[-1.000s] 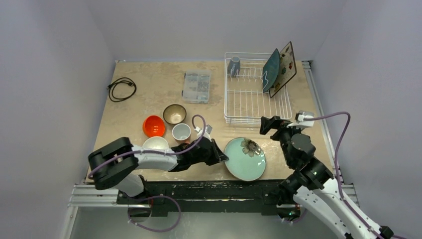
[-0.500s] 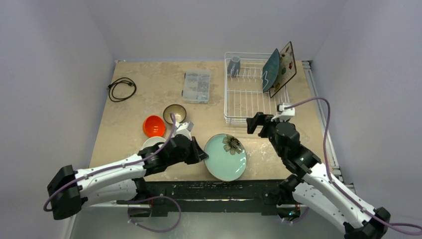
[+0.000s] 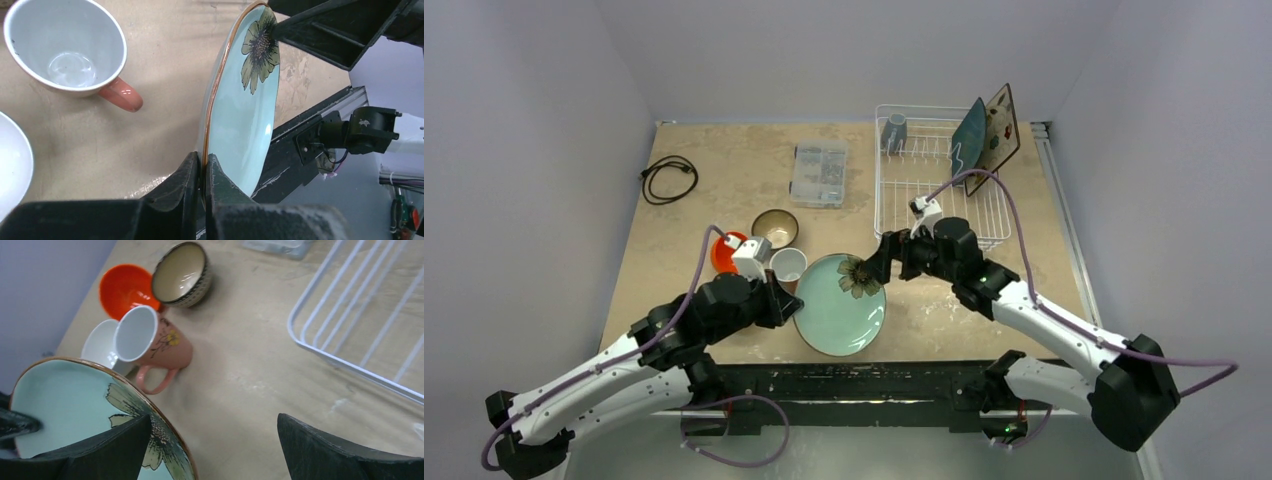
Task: Load the mixed dishes into the dish rack
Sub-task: Pick up the plate at the center of the board.
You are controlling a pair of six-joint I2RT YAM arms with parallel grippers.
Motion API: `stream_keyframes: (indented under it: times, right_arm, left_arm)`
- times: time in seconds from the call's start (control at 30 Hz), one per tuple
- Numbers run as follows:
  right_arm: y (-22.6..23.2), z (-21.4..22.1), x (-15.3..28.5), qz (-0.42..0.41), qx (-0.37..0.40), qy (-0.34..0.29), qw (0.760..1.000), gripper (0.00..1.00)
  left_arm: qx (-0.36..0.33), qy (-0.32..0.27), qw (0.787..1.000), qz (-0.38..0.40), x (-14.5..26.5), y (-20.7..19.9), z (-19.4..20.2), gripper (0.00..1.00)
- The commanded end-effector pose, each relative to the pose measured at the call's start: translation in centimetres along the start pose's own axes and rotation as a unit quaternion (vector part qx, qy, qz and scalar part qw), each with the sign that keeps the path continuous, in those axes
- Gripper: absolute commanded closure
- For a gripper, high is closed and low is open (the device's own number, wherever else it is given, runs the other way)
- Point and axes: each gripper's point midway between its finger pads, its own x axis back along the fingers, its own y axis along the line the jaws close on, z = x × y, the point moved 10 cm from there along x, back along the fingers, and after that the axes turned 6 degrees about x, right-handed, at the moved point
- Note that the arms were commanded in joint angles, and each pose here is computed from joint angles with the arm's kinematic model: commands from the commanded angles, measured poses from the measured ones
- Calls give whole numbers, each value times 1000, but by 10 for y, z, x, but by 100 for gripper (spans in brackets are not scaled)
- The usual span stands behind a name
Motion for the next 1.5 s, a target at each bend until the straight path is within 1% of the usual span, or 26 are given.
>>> stream_keyframes:
  times: [0.0,0.1,0.2,0.23,0.33,0.43,0.47,0.57,0.67,0.7,0.8,0.83,0.93,1.0,1.1,1.13,1.2,1.27,1.33,1.4,1.47]
  right_arm:
    - [34,-23,-4,-193,24,-8,981,1]
    - [40,-19,-6,-263,39,18,964,1]
    - [42,-11,-10,-313,45,57,947,1]
    - [42,-8,-12,-328,46,72,941,3]
    - [42,2,-16,-373,45,103,921,19]
    - [41,10,-18,-406,40,114,906,30]
    - [41,11,-19,-414,40,116,902,36]
    - [42,15,-19,-438,36,121,890,61]
    - [43,13,-19,-446,32,121,886,96]
    - [43,12,-19,-444,31,119,887,100]
    - [45,7,-19,-427,13,124,896,100]
    - [46,4,-20,-423,5,125,897,100]
    - [49,-5,-20,-401,-21,118,908,100]
    - [52,-11,-18,-383,-39,102,917,100]
    - [54,-24,-11,-353,-63,64,931,100]
    - [55,-29,-8,-338,-70,51,937,100]
    - [56,-41,2,-311,-76,19,947,100]
    - [55,-55,9,-262,-86,-17,961,100]
    - [52,-66,16,-201,-93,-50,974,100]
    - [43,-72,25,-116,-100,-92,984,100]
    - [36,-77,41,-51,-116,-147,981,100]
  left_arm:
    - [-22,-60,994,84,25,-28,-30,100]
    - [-25,-59,993,96,29,-30,-30,100]
    - [-29,-55,993,105,30,-33,-31,100]
    - [-32,-53,992,107,31,-34,-32,100]
    - [-41,-50,992,109,32,-37,-35,100]
    - [-55,-49,992,107,32,-39,-38,100]
    - [-58,-48,991,107,32,-40,-39,100]
    - [-69,-45,991,101,32,-41,-42,100]
    - [-79,-39,992,89,30,-43,-45,100]
    - [-81,-40,992,84,30,-44,-47,100]
    - [-90,-47,994,49,32,-46,-56,100]
    - [-98,-48,994,30,33,-47,-60,94]
    - [-126,-57,990,-29,37,-50,-75,55]
    - [-150,-70,985,-57,43,-53,-87,35]
    - [-181,-102,975,-81,56,-62,-108,13]
    - [-191,-116,971,-87,61,-65,-115,7]
    - [-217,-142,962,-87,72,-73,-129,4]
    - [-244,-169,951,-82,81,-81,-143,3]
    - [-268,-208,937,-78,90,-92,-160,2]
    - [-292,-242,921,-86,95,-100,-175,0]
    - [-315,-270,904,-99,95,-106,-187,0]
